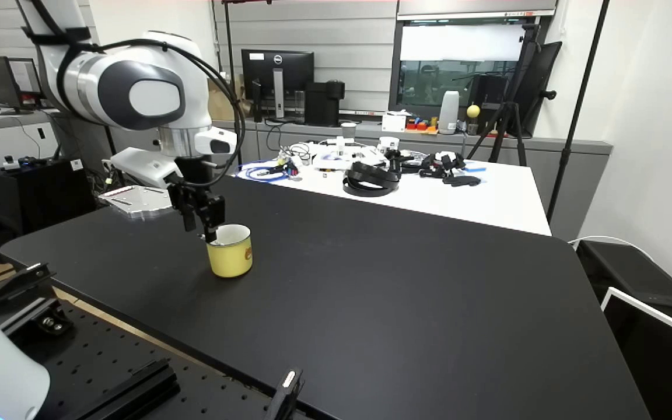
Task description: Remove the pen out of the cup and put it on the table
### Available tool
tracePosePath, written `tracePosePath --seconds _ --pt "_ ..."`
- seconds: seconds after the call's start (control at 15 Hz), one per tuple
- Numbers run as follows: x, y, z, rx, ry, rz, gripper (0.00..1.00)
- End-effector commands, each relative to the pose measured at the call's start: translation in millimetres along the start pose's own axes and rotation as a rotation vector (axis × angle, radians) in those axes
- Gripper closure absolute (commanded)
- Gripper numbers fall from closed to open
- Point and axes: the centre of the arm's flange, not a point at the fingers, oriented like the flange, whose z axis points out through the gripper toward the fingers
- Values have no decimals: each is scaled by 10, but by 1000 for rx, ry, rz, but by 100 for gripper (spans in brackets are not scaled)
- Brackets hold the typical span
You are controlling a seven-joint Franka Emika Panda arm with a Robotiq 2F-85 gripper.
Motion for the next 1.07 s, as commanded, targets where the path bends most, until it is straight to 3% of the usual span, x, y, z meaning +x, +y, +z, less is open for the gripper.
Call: tracePosePath --seconds 0.0,0.4,0.53,1.0 --pt "-67 36 24 10 21 9 61" --pt "-40 56 3 15 30 23 100" --pt "-21 69 -8 16 30 32 96" --pt "161 55 -325 19 1 49 96"
